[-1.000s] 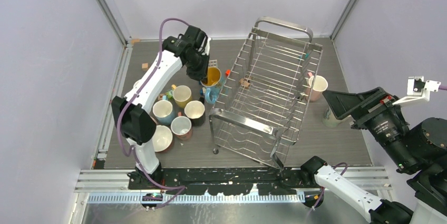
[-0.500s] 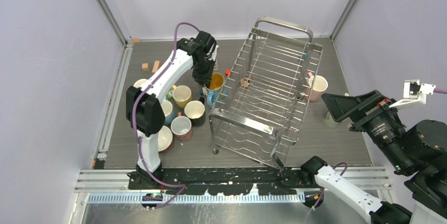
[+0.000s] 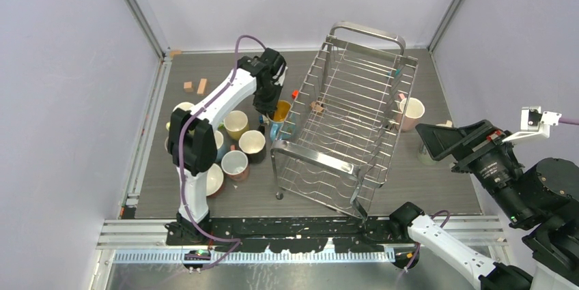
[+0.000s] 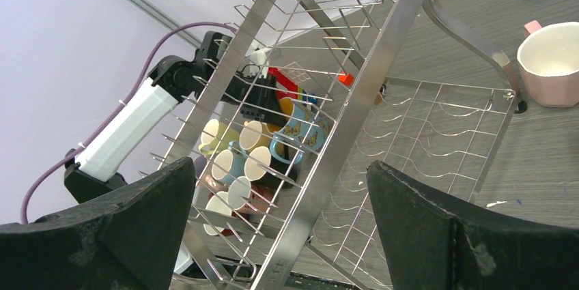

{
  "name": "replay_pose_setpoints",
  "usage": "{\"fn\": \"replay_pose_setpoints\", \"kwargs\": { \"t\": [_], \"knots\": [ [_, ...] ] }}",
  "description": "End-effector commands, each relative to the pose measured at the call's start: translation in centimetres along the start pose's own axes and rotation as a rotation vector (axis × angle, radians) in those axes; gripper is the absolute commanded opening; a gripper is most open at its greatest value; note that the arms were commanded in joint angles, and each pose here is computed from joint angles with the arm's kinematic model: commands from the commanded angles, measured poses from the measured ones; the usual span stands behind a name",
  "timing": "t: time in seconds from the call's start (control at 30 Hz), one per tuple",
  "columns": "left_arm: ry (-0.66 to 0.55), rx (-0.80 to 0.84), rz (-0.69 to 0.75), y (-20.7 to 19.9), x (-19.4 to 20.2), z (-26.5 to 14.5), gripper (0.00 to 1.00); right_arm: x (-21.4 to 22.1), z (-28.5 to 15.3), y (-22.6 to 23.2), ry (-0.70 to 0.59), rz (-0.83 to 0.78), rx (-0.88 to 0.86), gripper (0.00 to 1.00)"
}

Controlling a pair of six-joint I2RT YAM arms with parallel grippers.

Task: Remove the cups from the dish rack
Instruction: Place the cup at the corner of the board.

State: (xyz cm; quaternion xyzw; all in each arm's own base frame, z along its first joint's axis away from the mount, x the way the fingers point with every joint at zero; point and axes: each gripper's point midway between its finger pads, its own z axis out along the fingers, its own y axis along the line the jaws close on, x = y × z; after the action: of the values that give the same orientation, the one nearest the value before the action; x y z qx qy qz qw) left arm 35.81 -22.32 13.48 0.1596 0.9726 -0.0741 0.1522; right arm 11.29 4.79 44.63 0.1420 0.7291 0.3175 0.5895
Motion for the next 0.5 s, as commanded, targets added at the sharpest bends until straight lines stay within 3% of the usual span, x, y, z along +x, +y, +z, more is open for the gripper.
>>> {"fn": "replay_pose_setpoints", "kwargs": {
  "t": [0.0,0.47],
  "knots": [
    [-0.070,0.014,0.012,-0.7,-1.2,-0.1,0.00,-0.3,-0.1,0.1,-0.020,0.013,-0.007,1.00],
    [-0.085,-0.032,0.011,0.1,-0.3,1.7,0.00,0.1,-0.1,-0.3,-0.014,0.017,-0.003,1.00]
  ]
}}
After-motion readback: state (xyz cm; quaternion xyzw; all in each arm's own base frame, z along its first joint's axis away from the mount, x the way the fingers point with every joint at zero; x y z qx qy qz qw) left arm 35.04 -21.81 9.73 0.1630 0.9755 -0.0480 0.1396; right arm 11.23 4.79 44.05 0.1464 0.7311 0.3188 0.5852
